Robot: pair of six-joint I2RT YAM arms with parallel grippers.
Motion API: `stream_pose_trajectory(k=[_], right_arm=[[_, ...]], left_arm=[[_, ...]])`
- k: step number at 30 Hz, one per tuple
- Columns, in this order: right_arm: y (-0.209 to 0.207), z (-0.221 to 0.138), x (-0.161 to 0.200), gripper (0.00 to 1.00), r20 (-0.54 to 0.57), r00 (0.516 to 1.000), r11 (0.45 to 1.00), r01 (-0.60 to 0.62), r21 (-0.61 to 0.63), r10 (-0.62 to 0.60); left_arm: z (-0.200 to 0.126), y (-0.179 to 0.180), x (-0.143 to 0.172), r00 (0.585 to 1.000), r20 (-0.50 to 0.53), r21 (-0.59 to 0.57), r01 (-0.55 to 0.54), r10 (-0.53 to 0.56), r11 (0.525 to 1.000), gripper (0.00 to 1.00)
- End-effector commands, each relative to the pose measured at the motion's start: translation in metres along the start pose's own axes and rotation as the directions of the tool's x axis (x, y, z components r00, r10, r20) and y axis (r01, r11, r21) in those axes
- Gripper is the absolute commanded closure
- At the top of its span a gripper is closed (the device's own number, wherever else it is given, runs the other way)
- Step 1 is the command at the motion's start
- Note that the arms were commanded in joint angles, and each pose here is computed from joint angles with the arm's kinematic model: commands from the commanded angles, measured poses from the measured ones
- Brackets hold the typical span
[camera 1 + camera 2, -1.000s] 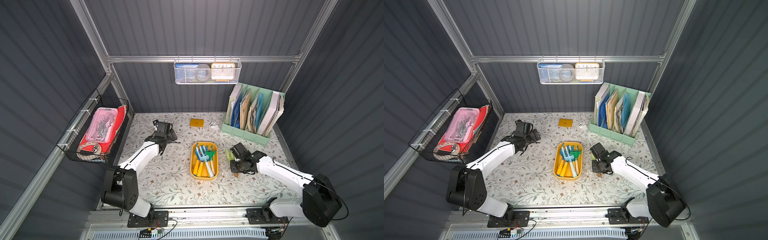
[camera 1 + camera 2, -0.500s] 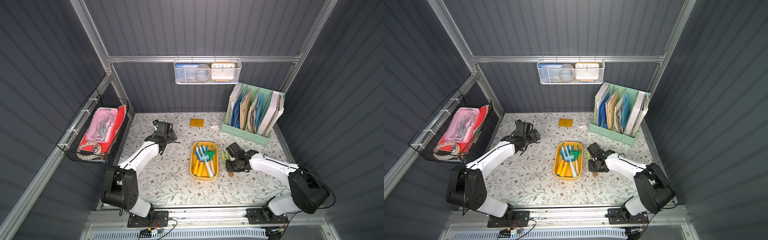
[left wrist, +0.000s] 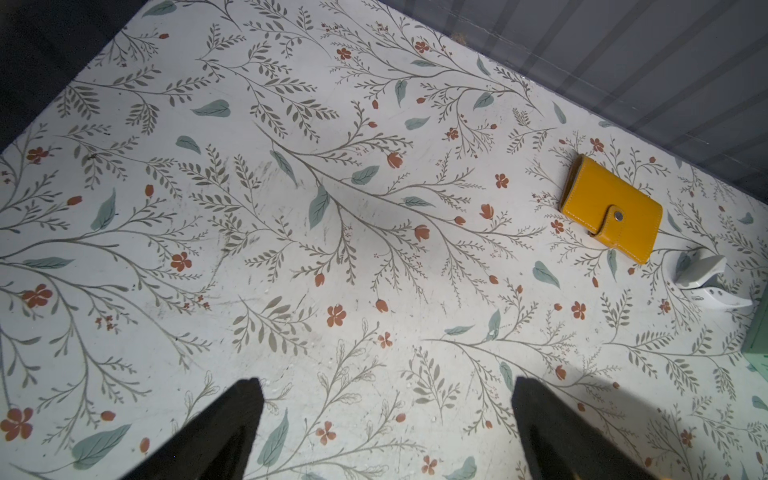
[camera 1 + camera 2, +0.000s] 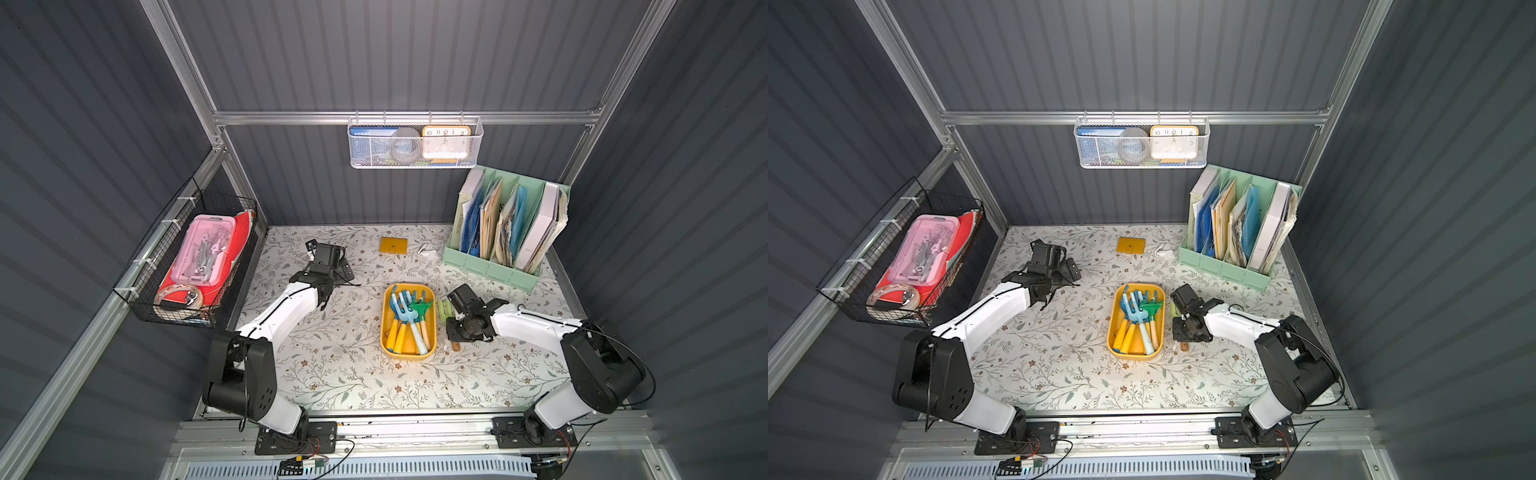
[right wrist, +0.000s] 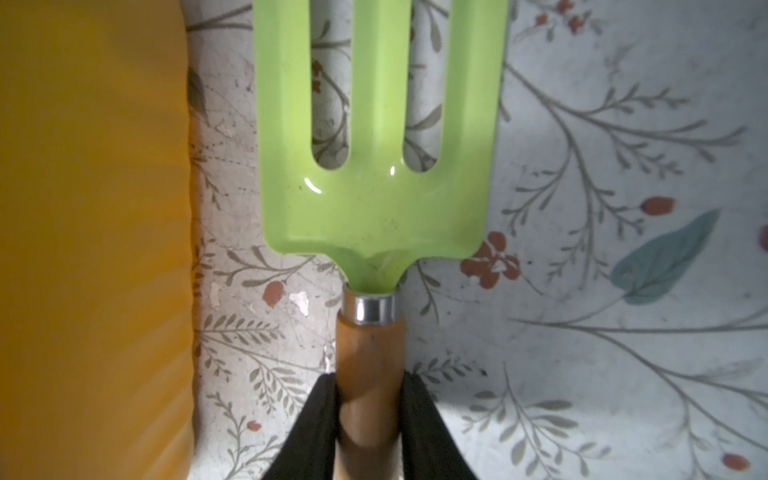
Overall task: Take the hand rake out of the storage box
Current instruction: Place the rake at the center of the board.
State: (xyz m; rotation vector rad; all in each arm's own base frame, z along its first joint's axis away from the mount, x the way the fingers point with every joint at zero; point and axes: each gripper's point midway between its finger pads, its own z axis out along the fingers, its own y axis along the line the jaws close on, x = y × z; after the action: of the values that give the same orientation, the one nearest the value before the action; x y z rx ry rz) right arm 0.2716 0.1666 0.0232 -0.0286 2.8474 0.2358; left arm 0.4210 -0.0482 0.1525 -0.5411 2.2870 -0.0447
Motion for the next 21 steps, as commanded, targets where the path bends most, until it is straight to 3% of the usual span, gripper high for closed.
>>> stream_pose_trajectory(k=[1,9,21], right_arm=[[0.000,0.001,-0.003,0.91,0.009,1.000,1.000,0.002,0.020,-0.003],[-0.003,0.006,0.002,0.84,0.006,1.000,0.999,0.003,0.039,-0.003],[0.005,-0.011,-0.008,0.65,0.053,0.998,1.000,-0.017,0.002,0.017]], left_arm=[[0.001,0.003,0.004,1.000,-0.004,-0.022,-0.013,0.013,1.000,0.01],[-0.002,0.003,0.001,1.000,0.004,-0.021,-0.011,0.011,1.000,0.01],[-0.007,0.005,-0.002,1.000,0.012,-0.027,-0.011,0.011,1.000,0.01]])
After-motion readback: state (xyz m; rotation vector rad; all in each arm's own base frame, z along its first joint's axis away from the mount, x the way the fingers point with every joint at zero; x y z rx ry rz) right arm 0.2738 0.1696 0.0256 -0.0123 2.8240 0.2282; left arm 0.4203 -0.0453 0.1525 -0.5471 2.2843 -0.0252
